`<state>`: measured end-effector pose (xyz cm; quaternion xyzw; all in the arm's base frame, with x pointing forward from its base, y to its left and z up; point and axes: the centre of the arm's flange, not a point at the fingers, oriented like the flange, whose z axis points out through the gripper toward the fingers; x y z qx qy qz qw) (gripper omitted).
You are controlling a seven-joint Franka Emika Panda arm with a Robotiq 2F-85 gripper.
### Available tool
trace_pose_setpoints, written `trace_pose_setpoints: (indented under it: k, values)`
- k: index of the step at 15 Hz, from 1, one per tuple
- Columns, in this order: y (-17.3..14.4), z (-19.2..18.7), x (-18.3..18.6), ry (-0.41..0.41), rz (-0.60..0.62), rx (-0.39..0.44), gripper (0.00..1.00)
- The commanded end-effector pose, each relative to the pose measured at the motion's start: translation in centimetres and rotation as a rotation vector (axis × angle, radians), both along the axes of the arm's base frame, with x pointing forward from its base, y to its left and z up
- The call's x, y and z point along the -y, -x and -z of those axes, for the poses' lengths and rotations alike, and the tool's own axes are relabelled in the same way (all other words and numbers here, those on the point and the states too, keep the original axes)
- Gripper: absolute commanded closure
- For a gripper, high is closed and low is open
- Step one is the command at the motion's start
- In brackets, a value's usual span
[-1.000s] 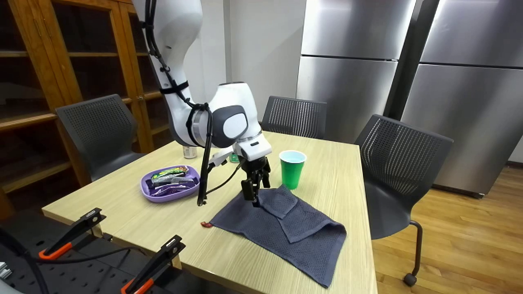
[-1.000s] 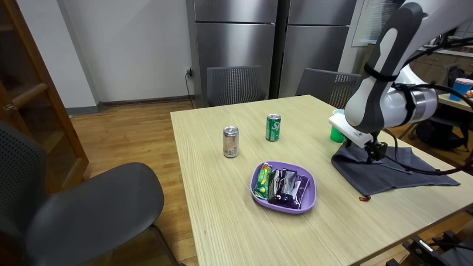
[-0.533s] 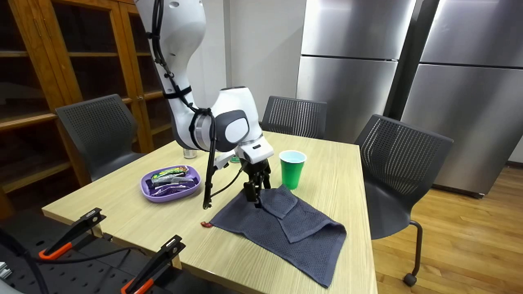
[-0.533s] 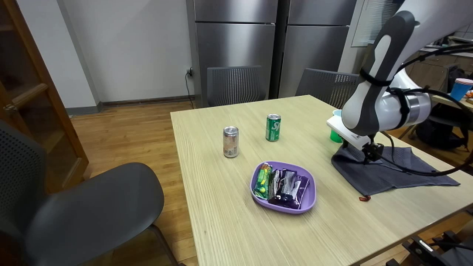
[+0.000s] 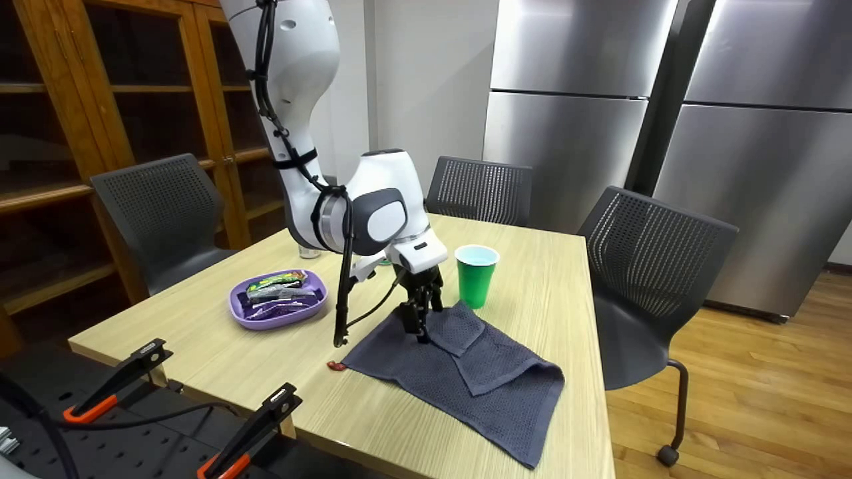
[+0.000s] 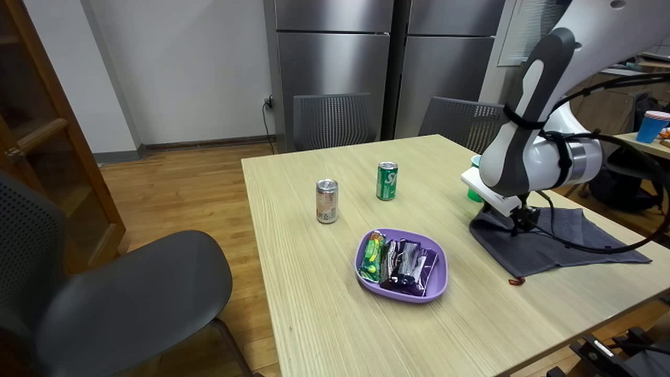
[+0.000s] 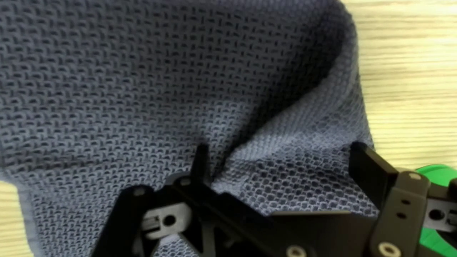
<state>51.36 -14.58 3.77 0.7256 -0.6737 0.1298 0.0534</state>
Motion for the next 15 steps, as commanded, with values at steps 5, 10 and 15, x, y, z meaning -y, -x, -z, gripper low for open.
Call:
trace_pose_setpoints:
  k: [5, 10, 15]
  values:
    - [-0.9, 0.1, 0.3, -0.012, -0.023, 0.027, 0.00]
    - [-1.4, -0.1, 0.3, -0.008, -0.035, 0.036, 0.00]
    - [-2.0, -0.3, 0.2, -0.004, -0.042, 0.042, 0.00]
